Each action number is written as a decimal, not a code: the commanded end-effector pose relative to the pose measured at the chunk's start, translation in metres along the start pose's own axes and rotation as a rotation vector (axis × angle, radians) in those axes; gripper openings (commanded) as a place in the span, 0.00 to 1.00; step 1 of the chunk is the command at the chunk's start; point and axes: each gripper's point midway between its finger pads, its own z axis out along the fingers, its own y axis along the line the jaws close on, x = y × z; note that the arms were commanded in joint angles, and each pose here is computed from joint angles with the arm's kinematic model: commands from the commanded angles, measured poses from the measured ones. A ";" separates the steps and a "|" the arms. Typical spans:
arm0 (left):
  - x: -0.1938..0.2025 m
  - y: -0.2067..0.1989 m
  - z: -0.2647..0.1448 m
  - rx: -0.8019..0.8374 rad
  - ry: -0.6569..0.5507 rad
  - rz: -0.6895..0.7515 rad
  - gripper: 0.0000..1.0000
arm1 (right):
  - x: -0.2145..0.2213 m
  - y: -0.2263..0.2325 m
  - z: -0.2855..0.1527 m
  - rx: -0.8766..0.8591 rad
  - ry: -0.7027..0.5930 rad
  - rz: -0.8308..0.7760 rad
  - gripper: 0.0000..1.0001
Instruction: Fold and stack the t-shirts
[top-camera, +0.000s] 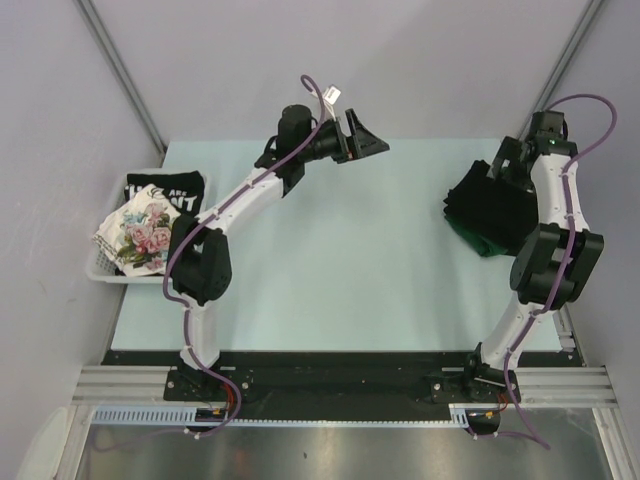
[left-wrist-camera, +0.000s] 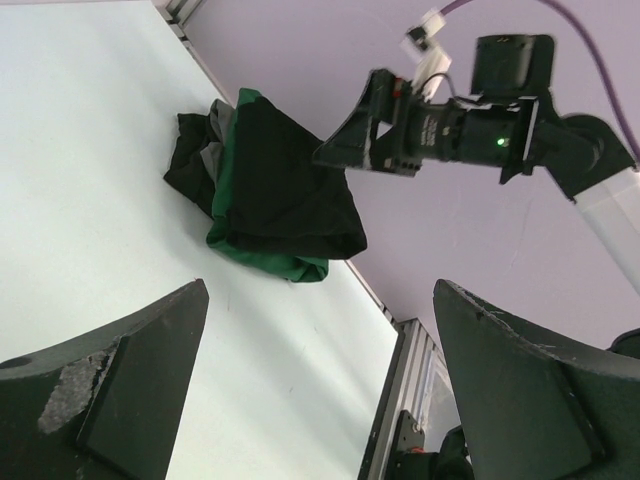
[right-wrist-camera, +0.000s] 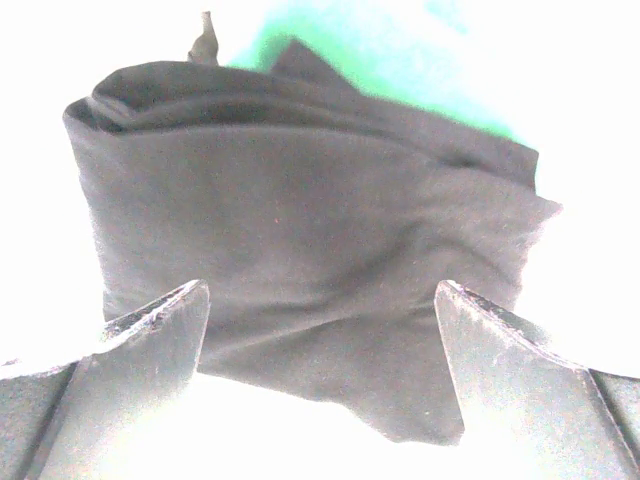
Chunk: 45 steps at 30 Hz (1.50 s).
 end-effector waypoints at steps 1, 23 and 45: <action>-0.030 -0.045 -0.018 0.063 -0.048 0.091 0.99 | -0.021 -0.003 -0.024 -0.022 -0.062 0.002 1.00; -0.029 -0.048 -0.027 0.013 -0.019 0.096 0.99 | 0.045 -0.018 0.063 -0.051 0.114 0.045 1.00; -0.022 -0.050 -0.040 -0.008 -0.014 0.111 1.00 | -0.061 0.057 -0.032 -0.209 -0.145 -0.061 1.00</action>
